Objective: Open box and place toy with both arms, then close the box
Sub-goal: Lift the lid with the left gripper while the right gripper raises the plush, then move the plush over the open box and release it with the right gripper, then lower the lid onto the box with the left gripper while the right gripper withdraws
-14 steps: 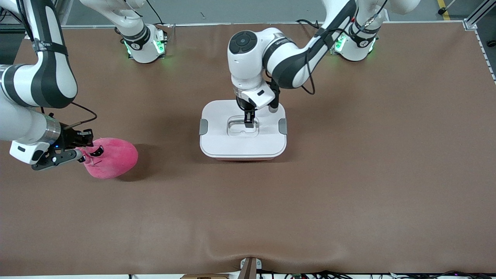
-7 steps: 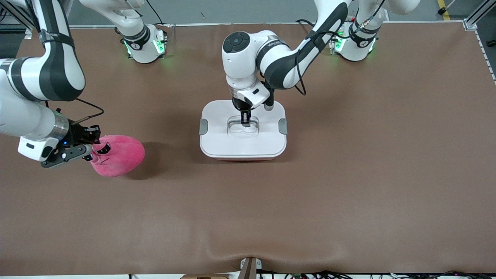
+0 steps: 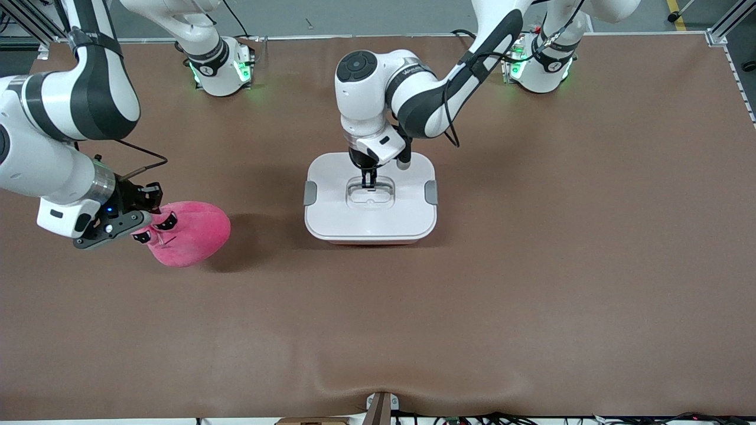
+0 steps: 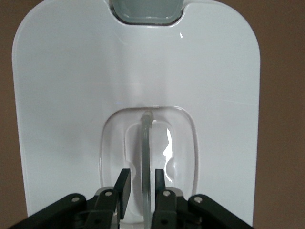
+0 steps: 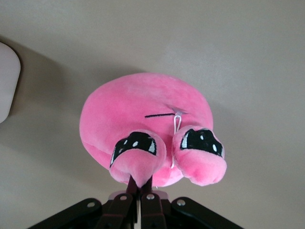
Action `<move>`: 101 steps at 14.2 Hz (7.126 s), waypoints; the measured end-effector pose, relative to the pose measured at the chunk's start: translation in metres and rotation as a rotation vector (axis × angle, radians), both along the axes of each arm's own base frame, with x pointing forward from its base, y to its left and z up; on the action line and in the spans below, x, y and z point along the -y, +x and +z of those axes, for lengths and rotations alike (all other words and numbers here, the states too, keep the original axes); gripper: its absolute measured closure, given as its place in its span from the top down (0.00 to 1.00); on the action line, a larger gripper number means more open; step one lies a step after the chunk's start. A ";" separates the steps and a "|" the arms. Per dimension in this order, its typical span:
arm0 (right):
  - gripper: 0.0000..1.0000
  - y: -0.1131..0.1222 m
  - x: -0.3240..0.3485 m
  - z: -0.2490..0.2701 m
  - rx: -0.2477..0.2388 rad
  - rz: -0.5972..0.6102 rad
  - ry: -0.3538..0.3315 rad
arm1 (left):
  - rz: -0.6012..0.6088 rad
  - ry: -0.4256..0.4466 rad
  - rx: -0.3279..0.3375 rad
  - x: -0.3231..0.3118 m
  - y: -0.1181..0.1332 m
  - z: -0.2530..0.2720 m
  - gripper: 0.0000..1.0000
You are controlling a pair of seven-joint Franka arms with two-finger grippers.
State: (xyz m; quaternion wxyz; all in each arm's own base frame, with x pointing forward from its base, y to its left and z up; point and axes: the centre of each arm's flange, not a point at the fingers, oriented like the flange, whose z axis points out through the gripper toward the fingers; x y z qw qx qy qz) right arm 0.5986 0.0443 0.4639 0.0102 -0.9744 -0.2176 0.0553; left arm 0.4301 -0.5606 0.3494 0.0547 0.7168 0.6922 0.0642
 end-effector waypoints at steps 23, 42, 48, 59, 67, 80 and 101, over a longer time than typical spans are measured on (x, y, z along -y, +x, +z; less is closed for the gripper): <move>0.04 -0.018 -0.062 0.041 -0.004 0.277 0.061 | -0.097 -0.079 0.002 -0.099 0.077 0.141 0.07; 0.04 -0.100 -0.263 0.072 0.065 1.133 0.115 | -0.255 -0.229 -0.084 -0.297 0.192 0.158 0.07; 0.04 -0.109 -0.295 0.070 0.123 1.363 0.117 | -0.248 -0.278 -0.153 -0.332 0.205 0.138 0.07; 0.04 -0.115 -0.329 0.046 0.132 1.534 0.085 | -0.221 -0.445 -0.166 -0.395 0.224 0.137 0.07; 0.45 -0.115 -0.330 0.045 0.130 1.535 0.085 | -0.300 -0.441 -0.179 -0.397 0.221 0.135 0.07; 1.00 -0.067 -0.242 0.044 0.065 1.334 0.078 | -0.309 -0.421 -0.214 -0.347 0.205 0.136 0.07; 1.00 -0.020 0.014 0.106 0.114 0.044 -0.001 | 0.027 -0.149 -0.098 -0.099 0.088 0.105 0.07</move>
